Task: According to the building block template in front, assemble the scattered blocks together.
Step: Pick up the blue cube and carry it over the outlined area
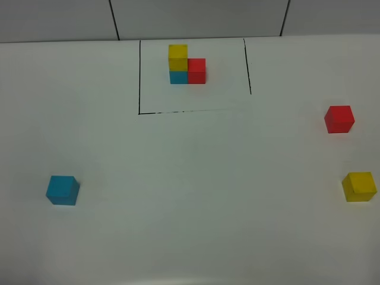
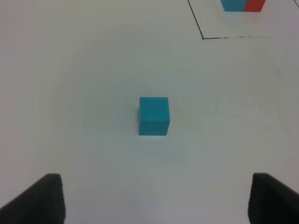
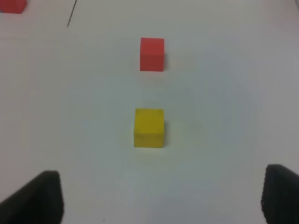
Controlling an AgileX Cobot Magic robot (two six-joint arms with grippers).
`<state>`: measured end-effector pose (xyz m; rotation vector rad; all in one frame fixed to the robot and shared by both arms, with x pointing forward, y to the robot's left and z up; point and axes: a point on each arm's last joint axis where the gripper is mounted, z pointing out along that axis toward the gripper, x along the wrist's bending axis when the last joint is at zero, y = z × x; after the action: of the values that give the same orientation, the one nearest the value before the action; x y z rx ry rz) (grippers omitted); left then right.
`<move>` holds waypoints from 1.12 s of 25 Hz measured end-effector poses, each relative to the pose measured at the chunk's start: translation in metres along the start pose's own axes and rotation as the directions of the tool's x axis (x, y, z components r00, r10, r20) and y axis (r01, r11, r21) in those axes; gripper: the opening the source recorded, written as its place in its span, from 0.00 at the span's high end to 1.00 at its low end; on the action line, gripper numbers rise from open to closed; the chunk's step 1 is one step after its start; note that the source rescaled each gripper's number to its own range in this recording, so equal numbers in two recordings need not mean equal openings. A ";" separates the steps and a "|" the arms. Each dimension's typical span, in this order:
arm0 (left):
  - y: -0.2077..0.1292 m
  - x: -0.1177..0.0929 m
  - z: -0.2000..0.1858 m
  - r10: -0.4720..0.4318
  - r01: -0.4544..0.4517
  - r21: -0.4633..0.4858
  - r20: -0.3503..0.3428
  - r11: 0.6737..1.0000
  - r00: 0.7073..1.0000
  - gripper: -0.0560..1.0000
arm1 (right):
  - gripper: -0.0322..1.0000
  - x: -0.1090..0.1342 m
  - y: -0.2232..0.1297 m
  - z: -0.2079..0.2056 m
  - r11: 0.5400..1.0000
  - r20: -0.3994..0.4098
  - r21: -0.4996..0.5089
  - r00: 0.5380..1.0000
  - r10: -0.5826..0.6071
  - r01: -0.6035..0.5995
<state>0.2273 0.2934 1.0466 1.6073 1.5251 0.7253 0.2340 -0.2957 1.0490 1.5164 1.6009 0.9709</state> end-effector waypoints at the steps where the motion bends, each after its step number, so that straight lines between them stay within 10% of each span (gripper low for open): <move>1: 0.000 0.000 0.000 0.000 0.000 0.000 0.000 1.000 1.000 0.23 | 0.26 0.000 0.000 0.000 1.000 0.000 0.000 1.000 0.000 0.000; 28: 0.002 0.000 -0.001 0.017 -0.016 -0.021 0.000 1.000 1.000 0.23 | 0.26 0.000 0.000 0.000 1.000 0.000 0.000 1.000 0.000 0.000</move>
<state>0.2276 0.2934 1.0490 1.6065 1.5010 0.7472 0.2340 -0.2957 1.0490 1.5164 1.6009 0.9709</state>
